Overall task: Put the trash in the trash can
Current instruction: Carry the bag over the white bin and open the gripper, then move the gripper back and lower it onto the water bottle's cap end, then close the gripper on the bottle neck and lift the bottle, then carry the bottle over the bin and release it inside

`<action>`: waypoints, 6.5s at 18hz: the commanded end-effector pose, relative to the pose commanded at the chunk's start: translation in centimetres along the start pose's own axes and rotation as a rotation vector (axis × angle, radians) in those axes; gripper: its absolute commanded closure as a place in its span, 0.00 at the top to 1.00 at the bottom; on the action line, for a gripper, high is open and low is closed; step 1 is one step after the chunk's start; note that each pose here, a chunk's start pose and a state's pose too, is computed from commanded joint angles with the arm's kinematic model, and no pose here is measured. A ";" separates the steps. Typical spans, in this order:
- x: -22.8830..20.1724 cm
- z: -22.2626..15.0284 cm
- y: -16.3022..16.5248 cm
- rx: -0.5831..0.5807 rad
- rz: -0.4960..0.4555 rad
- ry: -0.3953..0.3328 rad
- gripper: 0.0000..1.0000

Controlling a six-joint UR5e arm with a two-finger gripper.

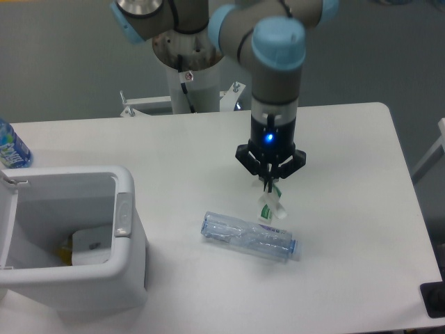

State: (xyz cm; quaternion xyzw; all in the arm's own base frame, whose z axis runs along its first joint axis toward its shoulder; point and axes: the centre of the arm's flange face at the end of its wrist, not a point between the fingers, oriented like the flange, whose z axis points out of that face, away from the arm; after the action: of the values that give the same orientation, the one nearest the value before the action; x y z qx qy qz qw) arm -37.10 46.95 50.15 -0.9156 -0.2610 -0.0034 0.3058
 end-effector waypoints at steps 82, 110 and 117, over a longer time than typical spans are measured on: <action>-12.1 28.1 11.6 -0.420 -0.751 -0.251 0.81; -11.5 19.7 3.0 -0.219 -0.658 -0.380 0.63; -6.3 6.4 -7.1 0.094 -0.579 -0.347 0.63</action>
State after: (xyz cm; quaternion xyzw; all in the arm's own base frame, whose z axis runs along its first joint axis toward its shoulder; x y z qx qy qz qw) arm -46.92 52.39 47.91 -0.7754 -0.5581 0.0780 0.2848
